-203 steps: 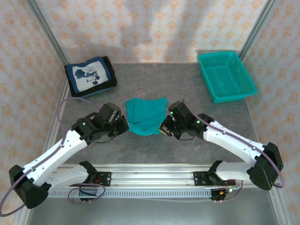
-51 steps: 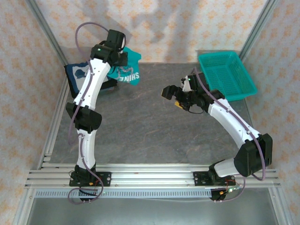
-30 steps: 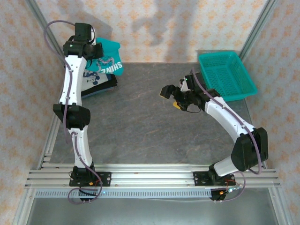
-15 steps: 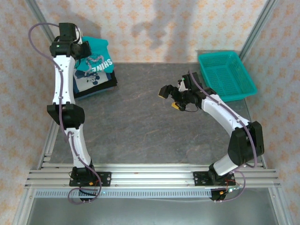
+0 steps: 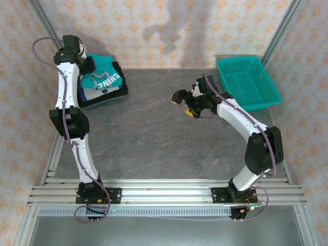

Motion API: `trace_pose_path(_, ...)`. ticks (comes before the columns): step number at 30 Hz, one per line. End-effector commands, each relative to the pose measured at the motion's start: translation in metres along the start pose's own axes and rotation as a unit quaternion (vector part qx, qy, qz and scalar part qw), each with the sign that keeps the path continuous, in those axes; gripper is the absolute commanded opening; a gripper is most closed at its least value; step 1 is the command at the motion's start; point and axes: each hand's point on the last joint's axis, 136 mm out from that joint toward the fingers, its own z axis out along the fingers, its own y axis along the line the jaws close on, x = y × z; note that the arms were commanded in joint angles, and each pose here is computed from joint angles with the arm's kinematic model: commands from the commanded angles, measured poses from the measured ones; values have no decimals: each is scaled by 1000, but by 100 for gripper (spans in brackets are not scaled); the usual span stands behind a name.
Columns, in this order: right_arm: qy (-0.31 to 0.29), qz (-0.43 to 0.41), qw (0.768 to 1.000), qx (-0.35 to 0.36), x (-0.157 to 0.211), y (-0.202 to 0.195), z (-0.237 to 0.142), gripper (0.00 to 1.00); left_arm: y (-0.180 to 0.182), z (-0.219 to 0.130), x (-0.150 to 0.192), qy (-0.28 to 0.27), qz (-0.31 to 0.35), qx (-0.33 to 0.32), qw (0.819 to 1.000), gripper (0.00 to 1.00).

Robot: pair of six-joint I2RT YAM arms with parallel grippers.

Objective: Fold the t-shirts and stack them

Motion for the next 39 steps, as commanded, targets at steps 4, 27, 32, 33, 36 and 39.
trace_pose_path(4,1,3,1000,-4,-10,10,1,99,40,32,2,11,-24,-21,999,20)
trace_pose_path(27,15,-28,999,-7,3,27,-18,99,47,-53,-65,-114,-167,28,979,100)
trace_pose_path(32,15,-40,999,-13,11,29,-30,99,51,-87,-72,-149,-171,7,974,100)
trace_pose_path(33,15,-41,999,-14,13,30,-33,99,53,-91,-70,-149,-170,-2,974,100)
trace_pose_path(36,7,-54,999,-8,16,30,-43,99,53,-102,-63,-142,-168,-6,975,100)
trace_pose_path(39,-9,-72,997,12,17,26,-58,99,40,-122,-57,-154,-162,23,974,100)
